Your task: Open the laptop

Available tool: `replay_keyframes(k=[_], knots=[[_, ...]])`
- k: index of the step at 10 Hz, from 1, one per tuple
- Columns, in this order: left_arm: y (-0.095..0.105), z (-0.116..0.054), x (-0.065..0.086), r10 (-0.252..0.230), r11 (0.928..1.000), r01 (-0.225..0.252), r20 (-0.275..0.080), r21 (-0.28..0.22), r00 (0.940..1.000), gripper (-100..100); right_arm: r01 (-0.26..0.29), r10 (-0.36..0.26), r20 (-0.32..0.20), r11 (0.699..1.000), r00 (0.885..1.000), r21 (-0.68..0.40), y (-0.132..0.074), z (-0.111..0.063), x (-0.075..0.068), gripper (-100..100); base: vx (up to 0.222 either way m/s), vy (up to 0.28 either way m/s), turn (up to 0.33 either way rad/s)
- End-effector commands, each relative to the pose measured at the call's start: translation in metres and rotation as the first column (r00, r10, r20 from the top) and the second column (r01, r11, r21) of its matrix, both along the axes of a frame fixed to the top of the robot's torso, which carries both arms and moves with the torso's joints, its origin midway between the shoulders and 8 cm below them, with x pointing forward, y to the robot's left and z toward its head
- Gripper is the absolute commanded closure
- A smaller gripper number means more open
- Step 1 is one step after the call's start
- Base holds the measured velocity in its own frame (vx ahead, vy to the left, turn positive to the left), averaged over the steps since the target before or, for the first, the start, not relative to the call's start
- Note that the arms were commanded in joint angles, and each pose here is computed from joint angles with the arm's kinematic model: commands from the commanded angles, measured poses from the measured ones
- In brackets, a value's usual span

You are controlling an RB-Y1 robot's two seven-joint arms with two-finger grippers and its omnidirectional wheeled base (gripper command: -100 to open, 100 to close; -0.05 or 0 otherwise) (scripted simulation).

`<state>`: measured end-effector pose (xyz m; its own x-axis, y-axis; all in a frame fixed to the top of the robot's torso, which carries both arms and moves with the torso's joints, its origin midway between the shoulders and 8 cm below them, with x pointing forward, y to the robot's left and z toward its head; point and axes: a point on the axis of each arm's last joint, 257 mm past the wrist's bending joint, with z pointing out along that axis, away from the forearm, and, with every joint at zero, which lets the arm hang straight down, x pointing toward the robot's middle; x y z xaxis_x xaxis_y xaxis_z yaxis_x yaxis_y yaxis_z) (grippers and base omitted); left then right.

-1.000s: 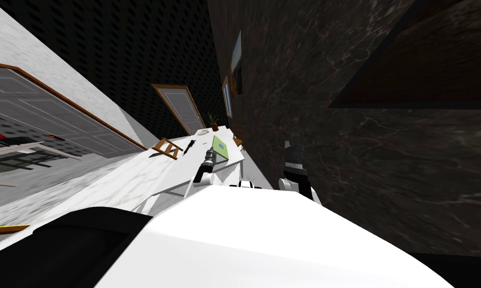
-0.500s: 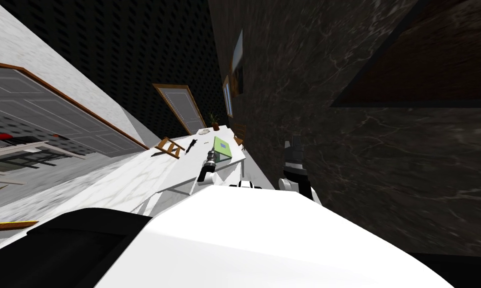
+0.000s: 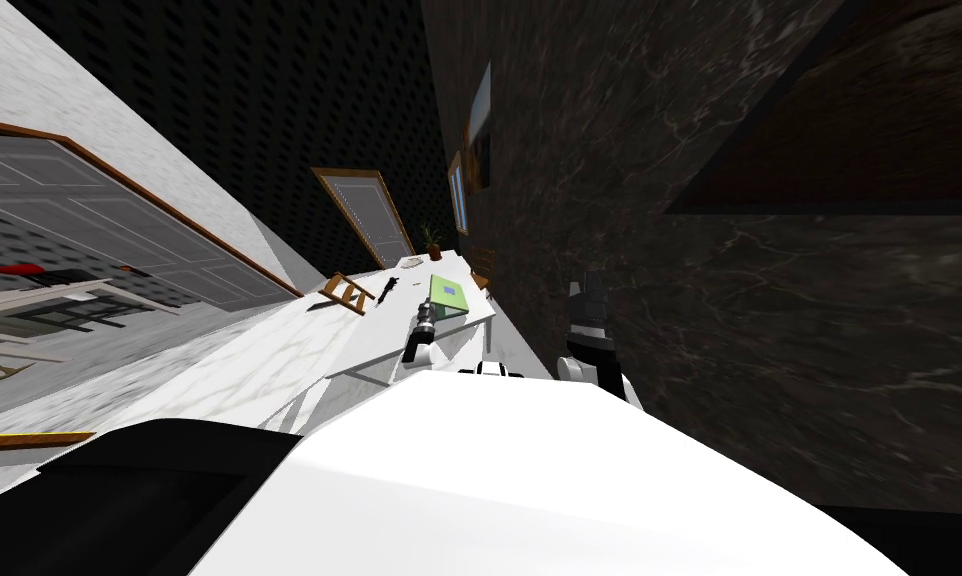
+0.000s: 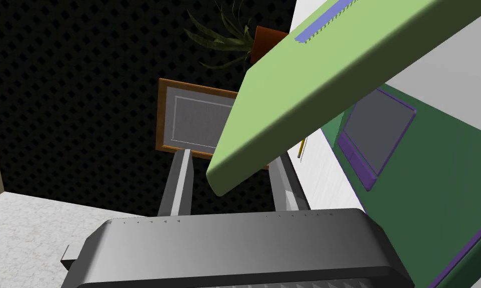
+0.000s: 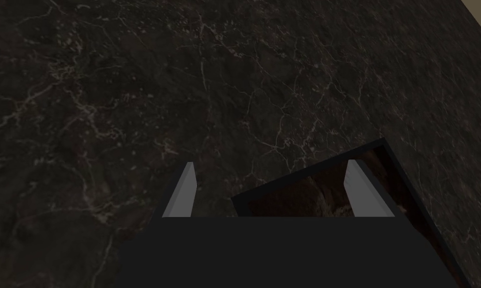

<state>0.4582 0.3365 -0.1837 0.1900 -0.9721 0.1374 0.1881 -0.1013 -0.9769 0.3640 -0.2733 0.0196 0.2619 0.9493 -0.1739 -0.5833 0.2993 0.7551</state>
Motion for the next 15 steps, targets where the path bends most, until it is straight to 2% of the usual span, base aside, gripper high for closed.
replay_keyframes(k=[1, 2, 3, 11, 12, 13, 15], knots=[[-0.002, -0.007, 0.006, -0.001, 0.9968, 0.005, 0.044, -0.08, 0.999, 100, 0.0, 0.0, 0.0, 1.0, 1.0, 0.0, 0.0, 0.0, 0.0, 0, -0.039, 0.048, 0.025], [0.0, 0.004, 0.003, -0.001, 0.9984, 0.003, 0.025, -0.057, 0.9997, -100, 0.0, 0.0, 0.0, 1.0, 1.0, 0.0, 0.0, 0.0, 0.0, 0, -0.01, 0.019, 0.008], [0.0, 0.004, 0.003, -0.001, 0.9984, 0.003, 0.025, -0.057, 0.9997, -100, 0.0, 0.0, 0.0, 1.0, 1.0, 0.0, 0.0, 0.0, 0.0, 0, 0.01, -0.01, 0.004], [0.005, 0.048, -0.006, -0.006, 0.9984, 0.007, 0.025, -0.057, 0.9997, -100, 0.0, 0.0, 0.0, 1.0, 1.0, 0.0, 0.0, 0.0, 0.0, 0, 0.014, -0.012, 0.004], [0.004, 0.042, -0.005, -0.005, 0.9984, 0.006, 0.024, -0.057, 0.9997, -100, 0.0, 0.0, 0.0, 1.0, 1.0, 0.0, 0.0, 0.0, 0.0, 0, 0.006, -0.003, 0.002], [0.004, 0.043, -0.005, -0.005, 0.9983, 0.006, 0.022, -0.057, 0.9998, 0, 0.0, 0.0, 0.0, 1.0, 1.0, 0.0, 0.0, 0.0, 0.0, 0, 0.0, 0.0, 0.0], [0.004, 0.041, -0.005, -0.005, 0.9983, 0.006, 0.018, -0.058, 0.9998, 0, 0.0, 0.0, 0.0, 1.0, 1.0, 0.0, 0.0, 0.0, 0.0, 0, 0.0, 0.0, 0.0]])
